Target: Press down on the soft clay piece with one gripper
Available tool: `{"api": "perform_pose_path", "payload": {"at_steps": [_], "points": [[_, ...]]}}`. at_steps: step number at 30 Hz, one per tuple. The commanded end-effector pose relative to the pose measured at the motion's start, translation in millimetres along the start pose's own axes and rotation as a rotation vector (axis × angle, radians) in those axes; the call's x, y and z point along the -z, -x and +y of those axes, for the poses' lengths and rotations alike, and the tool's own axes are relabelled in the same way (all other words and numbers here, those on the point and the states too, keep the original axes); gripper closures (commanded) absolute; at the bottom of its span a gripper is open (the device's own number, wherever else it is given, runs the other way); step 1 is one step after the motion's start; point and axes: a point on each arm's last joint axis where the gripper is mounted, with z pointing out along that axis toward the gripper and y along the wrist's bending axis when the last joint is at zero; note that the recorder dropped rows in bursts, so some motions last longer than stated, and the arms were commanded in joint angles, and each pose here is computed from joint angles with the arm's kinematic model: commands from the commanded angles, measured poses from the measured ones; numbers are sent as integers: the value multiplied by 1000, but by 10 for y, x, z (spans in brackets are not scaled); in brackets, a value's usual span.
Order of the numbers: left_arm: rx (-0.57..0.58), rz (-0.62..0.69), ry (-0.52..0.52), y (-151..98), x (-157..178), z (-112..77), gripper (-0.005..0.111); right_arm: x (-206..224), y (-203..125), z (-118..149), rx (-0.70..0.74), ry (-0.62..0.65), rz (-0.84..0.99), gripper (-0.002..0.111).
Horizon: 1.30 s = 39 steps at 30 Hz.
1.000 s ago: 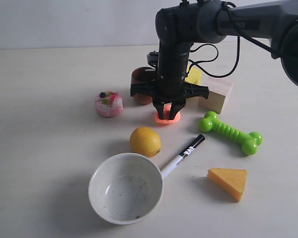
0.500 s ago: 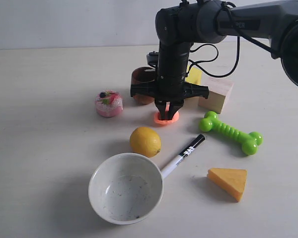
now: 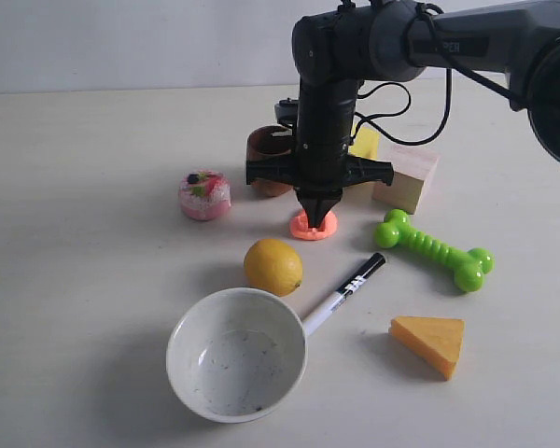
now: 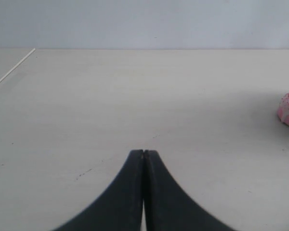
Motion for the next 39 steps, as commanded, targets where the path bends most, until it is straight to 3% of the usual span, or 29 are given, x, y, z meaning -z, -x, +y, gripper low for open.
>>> {"api": "perform_pose_path", "payload": {"at_steps": [1, 13, 27, 39], "points": [[2, -15, -5, 10, 5, -3, 107, 134, -3, -3, 20, 5, -25, 108], [2, -15, -5, 10, 5, -3, 107, 955, -95, -169, 122, -43, -252, 108], [2, -15, -5, 10, 5, -3, 107, 1651, -1087, -825, 99, -22, -450, 108], [2, -15, -5, 10, 5, -3, 107, 2206, -1404, -1037, 104, 6, -609, 108]]}}
